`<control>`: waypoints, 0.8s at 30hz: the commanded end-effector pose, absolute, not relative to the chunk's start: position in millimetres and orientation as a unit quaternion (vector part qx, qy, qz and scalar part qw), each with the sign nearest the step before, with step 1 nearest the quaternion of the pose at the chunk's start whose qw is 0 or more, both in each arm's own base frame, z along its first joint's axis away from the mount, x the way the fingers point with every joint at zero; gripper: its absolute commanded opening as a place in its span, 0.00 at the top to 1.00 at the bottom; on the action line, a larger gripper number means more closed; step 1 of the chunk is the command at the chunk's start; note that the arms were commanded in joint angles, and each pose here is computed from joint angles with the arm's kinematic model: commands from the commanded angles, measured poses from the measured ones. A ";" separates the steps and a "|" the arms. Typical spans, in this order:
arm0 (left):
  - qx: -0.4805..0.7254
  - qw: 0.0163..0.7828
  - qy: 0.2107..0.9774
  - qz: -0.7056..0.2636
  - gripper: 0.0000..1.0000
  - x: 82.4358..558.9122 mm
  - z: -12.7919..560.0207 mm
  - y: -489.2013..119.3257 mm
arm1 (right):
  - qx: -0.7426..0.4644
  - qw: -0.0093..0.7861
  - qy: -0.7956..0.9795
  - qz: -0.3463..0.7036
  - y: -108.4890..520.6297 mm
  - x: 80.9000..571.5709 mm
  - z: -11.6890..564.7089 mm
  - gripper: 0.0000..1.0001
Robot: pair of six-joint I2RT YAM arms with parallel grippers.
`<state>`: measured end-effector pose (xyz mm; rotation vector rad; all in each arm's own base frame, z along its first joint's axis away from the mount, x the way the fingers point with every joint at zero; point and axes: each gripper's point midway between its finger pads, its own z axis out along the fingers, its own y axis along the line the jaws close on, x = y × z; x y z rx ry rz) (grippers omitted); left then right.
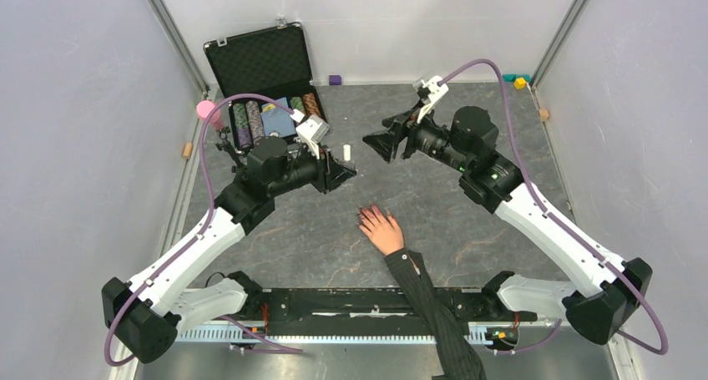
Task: Paint the nails
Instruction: Screw the nail polish bottle.
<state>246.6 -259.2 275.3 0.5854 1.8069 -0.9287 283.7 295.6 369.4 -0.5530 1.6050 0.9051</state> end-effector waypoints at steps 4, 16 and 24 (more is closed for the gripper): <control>0.298 0.527 0.661 -0.443 0.98 224.7 331.9 -271.6 | -0.317 0.609 0.566 0.456 294.7 244.7 397.8 0.27; 0.396 0.483 0.542 -0.563 0.98 160.2 365.1 -287.1 | -0.413 0.569 0.379 0.601 299.5 156.7 427.6 0.27; 0.407 0.473 0.532 -0.573 0.98 153.8 366.8 -287.6 | -0.406 0.548 0.375 0.627 304.9 157.3 430.6 0.27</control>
